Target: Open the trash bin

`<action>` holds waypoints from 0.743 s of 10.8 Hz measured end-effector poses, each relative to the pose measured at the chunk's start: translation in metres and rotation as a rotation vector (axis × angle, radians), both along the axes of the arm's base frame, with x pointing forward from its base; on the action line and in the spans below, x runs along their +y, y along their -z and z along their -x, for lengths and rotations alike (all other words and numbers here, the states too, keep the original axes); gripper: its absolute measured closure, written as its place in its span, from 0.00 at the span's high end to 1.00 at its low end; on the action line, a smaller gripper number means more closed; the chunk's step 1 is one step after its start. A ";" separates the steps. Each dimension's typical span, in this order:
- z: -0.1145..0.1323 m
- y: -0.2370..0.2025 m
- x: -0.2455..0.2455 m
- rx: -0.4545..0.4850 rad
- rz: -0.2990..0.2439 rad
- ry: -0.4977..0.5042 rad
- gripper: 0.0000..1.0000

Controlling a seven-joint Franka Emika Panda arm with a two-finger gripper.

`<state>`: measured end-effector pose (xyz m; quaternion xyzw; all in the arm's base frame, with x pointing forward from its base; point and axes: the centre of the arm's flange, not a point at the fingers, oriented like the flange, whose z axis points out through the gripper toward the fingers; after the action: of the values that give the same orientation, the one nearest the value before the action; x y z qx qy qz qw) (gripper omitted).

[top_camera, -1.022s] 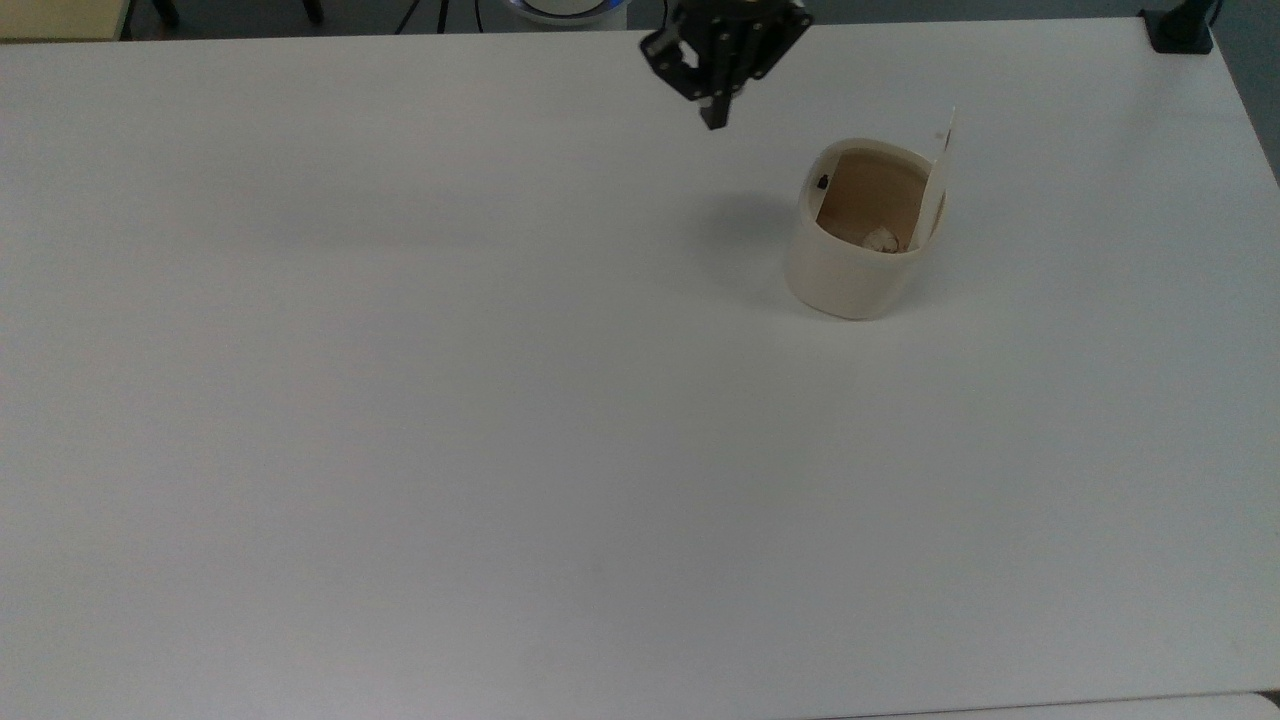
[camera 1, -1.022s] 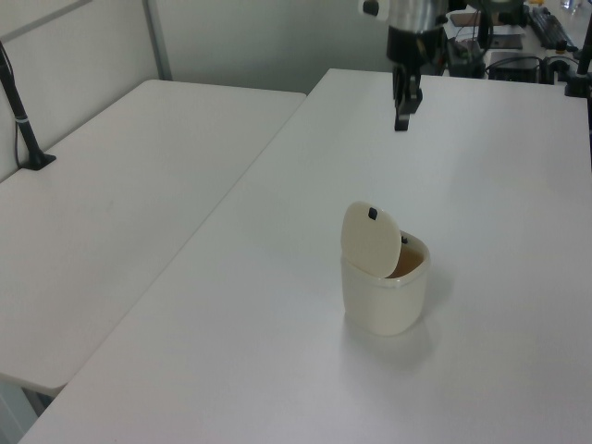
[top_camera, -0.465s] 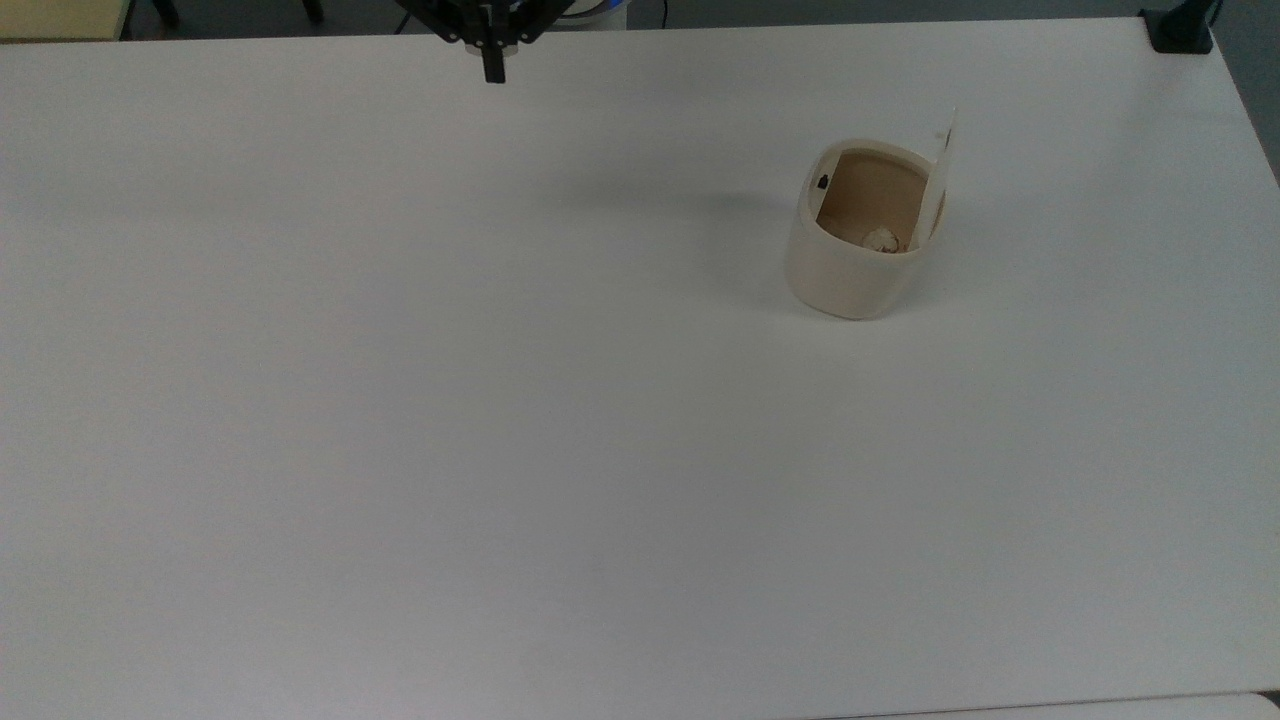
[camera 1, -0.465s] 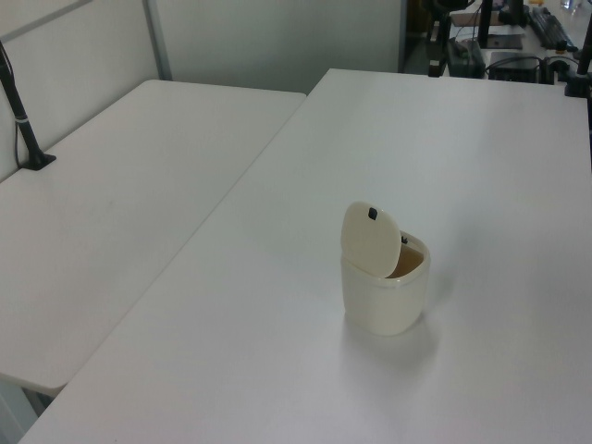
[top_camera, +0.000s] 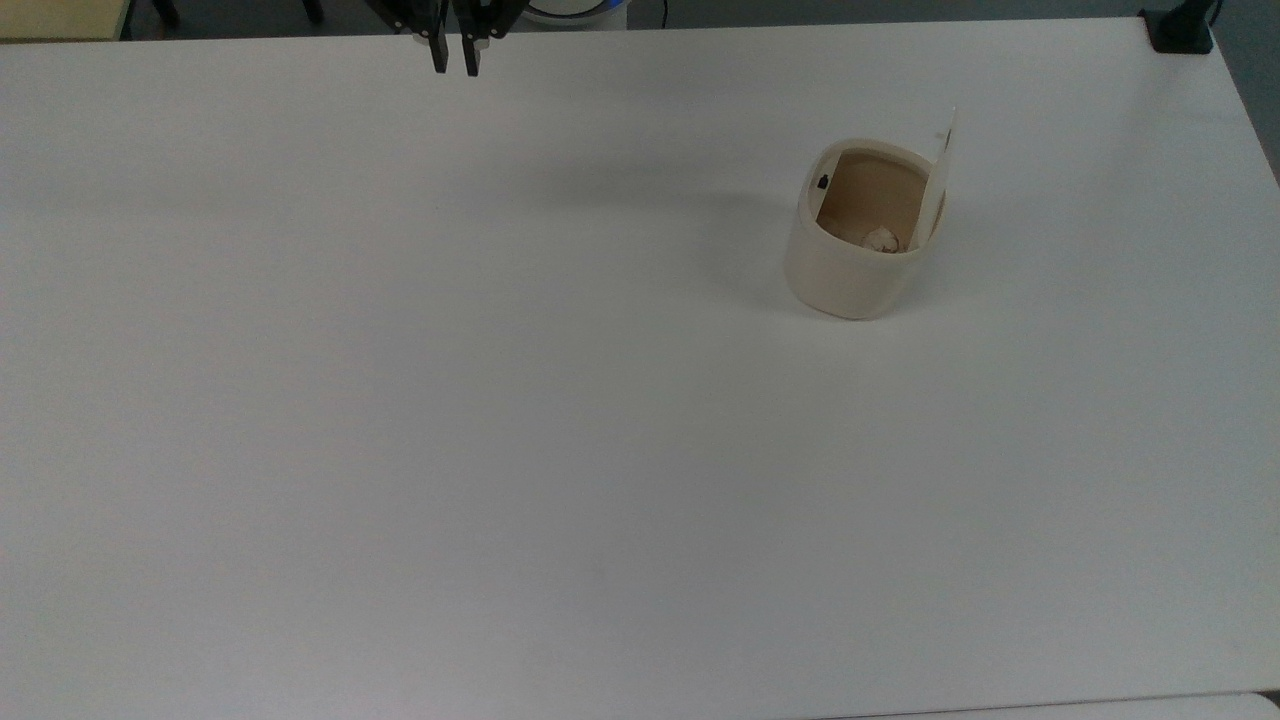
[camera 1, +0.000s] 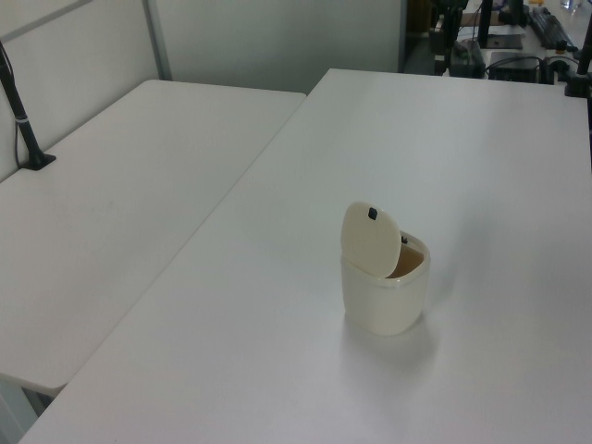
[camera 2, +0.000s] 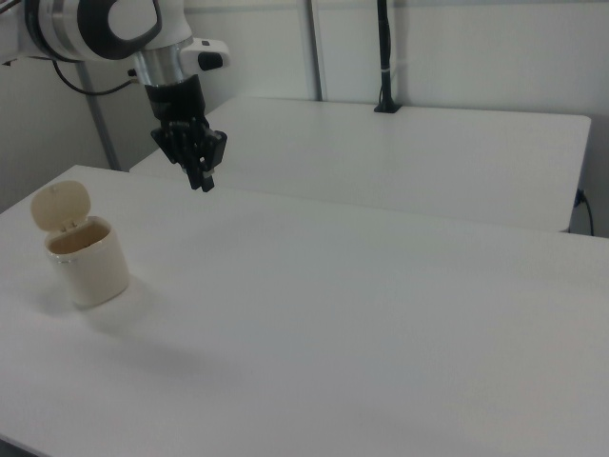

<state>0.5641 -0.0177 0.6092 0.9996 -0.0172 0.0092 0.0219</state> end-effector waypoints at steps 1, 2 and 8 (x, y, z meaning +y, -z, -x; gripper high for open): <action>0.000 0.000 0.000 0.000 0.000 0.008 0.29; 0.000 0.000 0.000 -0.001 0.000 0.016 0.41; 0.003 -0.005 0.000 -0.009 0.031 0.012 1.00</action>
<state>0.5613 -0.0179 0.6147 0.9989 -0.0233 0.0136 0.0375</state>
